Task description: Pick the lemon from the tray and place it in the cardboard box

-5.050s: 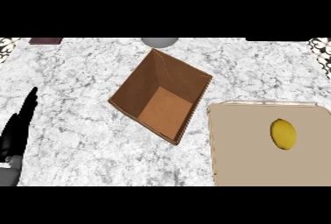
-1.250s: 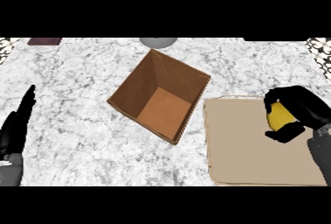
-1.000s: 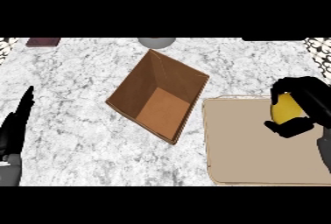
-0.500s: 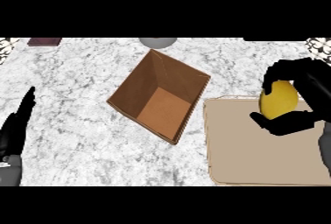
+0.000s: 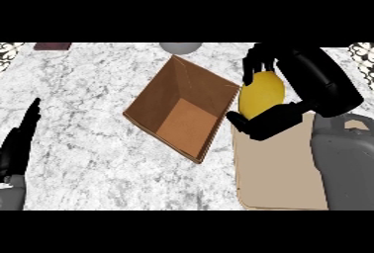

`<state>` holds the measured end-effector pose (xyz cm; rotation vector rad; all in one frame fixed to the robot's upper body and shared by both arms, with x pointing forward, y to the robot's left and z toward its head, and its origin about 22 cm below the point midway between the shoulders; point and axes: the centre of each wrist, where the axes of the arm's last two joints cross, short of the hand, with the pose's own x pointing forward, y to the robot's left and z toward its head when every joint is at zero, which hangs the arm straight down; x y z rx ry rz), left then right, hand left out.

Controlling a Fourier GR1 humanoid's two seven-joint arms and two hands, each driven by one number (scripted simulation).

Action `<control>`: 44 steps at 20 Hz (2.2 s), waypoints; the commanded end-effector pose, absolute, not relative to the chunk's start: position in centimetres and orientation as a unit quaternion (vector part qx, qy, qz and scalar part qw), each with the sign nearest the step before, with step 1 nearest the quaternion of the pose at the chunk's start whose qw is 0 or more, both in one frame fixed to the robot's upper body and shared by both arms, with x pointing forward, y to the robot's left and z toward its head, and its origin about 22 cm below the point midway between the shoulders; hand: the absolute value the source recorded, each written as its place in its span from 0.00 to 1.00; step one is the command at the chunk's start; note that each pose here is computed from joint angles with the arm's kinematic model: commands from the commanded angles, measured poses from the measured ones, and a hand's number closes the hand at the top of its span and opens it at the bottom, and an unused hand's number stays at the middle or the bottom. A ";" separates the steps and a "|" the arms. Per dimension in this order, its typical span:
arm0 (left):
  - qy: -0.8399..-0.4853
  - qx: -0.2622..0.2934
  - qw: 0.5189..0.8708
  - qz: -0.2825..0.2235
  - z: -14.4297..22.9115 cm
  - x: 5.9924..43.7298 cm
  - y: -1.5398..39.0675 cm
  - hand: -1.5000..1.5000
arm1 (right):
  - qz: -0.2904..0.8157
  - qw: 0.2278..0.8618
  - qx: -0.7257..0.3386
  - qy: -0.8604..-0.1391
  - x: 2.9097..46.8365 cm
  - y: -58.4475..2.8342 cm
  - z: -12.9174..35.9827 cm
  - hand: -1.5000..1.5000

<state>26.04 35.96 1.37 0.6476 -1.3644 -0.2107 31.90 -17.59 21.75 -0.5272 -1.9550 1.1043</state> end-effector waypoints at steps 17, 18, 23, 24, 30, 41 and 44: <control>-0.627 0.279 0.719 -0.111 0.4 26.9 34.3 0.50 | 0.431 0.495 -0.189 -0.731 39.5 -2.0 17.1 1.00; -0.632 0.284 0.713 -0.106 2.3 26.9 34.8 0.50 | 0.444 0.493 -0.204 -0.720 39.8 -1.7 17.3 1.00; -0.630 0.283 0.716 -0.105 1.9 28.3 35.3 0.50 | 0.409 0.581 -0.165 -0.684 40.7 -2.7 13.3 0.00; -0.631 0.285 0.712 -0.117 1.6 27.8 33.6 0.50 | 0.397 0.597 -0.175 -0.675 41.1 -2.1 14.0 0.00; -0.628 0.275 0.719 -0.115 1.7 28.2 33.6 0.50 | 0.390 0.582 -0.140 -0.700 40.7 -1.5 12.0 0.00; -0.627 0.288 0.718 -0.097 2.1 27.6 36.0 0.50 | 0.208 0.554 -0.068 -0.803 42.3 -3.0 15.4 0.00; -0.618 0.288 0.724 -0.103 0.8 26.1 35.9 0.50 | 0.188 0.560 -0.062 -0.805 43.2 -5.0 15.4 0.00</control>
